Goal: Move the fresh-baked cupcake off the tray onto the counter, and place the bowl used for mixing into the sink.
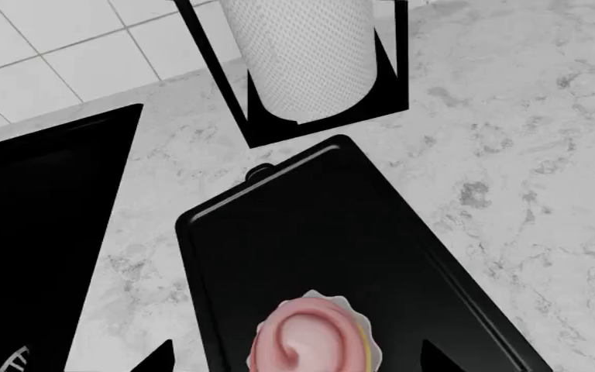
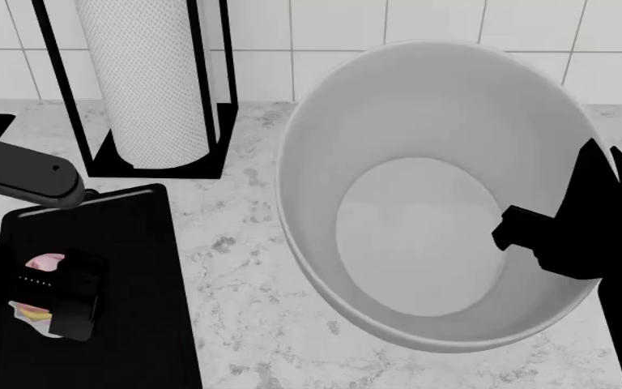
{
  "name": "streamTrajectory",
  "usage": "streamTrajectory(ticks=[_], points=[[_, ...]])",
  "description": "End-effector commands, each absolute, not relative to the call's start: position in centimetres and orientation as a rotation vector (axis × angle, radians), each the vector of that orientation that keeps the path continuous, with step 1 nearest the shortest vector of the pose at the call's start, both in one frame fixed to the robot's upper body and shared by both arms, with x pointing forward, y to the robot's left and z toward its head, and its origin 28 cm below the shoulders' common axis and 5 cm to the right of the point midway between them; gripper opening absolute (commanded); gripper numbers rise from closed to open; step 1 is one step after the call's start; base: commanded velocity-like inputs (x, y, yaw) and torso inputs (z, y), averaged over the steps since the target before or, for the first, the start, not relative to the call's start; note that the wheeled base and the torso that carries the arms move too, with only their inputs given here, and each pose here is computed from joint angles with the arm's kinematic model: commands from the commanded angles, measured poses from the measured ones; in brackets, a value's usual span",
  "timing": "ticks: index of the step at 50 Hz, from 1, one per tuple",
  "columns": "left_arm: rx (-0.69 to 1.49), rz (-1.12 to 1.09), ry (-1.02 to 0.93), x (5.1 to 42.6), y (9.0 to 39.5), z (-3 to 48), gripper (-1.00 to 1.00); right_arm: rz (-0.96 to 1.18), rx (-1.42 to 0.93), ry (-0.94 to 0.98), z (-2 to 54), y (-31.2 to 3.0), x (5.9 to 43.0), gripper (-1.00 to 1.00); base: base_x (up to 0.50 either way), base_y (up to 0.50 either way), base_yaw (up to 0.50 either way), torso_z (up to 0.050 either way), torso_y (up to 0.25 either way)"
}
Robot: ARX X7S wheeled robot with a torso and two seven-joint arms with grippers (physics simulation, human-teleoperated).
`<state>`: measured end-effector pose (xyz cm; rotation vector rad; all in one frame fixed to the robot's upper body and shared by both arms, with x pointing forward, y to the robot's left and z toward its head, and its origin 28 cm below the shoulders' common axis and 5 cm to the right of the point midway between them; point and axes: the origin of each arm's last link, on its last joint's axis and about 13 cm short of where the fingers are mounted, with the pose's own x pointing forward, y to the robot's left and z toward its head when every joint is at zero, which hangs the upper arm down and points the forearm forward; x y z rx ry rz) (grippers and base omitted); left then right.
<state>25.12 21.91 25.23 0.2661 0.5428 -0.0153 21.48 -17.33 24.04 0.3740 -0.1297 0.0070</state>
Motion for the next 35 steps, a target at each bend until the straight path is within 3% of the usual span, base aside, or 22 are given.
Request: streamTrajectory(ticks=[1,35], points=[[0.263,-0.003,0.576,26.2,22.2,23.8,1.00,-0.054,0.374,-0.119,24.0,-17.2,21.5,-1.00,0.00,0.00,0.00,0.000,0.000],[0.223,0.009,0.638,28.0,22.5,21.0,1.00,-0.048,0.367,-0.115,24.0,-17.1,21.7,-1.00,0.00,0.00,0.00,0.000,0.000]])
